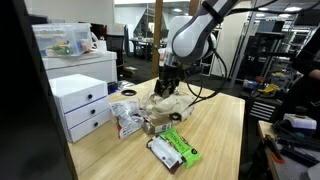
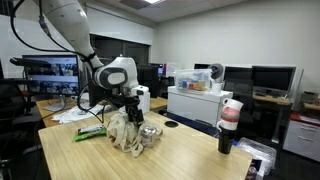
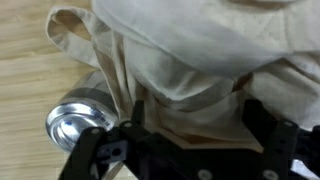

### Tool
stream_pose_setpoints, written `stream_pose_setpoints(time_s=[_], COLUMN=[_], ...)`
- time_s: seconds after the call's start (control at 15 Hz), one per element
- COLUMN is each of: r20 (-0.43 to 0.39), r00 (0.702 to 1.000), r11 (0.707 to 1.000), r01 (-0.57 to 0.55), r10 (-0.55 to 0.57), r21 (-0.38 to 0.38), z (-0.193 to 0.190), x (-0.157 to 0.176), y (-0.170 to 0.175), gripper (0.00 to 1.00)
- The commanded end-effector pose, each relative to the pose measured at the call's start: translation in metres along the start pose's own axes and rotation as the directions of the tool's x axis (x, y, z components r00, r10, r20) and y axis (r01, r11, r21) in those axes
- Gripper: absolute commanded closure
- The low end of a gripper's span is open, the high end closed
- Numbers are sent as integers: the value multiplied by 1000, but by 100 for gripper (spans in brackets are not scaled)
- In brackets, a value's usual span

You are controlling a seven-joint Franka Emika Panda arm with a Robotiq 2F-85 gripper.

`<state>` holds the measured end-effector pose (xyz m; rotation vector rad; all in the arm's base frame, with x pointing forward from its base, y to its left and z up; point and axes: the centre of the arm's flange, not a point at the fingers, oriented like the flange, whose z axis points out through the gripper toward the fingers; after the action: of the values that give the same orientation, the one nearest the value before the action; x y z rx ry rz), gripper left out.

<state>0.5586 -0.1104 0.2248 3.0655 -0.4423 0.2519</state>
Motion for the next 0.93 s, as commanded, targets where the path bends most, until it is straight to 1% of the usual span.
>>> stream_pose_setpoints(time_s=[0.0,0.2,0.27,0.33,0.53,0.67,0.73,0.87], r20=[-104,-193,-239,-266,-265,-293,-251,-209], r00=[993,977,964,955,954,946,959,973], r11=[999,996,993,991,990,990,991,995], r01=[-51,-89,-116,-131,-138,-141,-134,-93], r10=[51,91,116,131,137,137,131,95], r21=[6,15,16,17,14,9,6,17], z=[11,14,15,15,14,14,9,3], x=[7,13,16,19,21,22,22,17], y=[-6,-6,-5,-5,-4,-6,-7,-12], gripper=[0,0,0,0,0,0,0,0])
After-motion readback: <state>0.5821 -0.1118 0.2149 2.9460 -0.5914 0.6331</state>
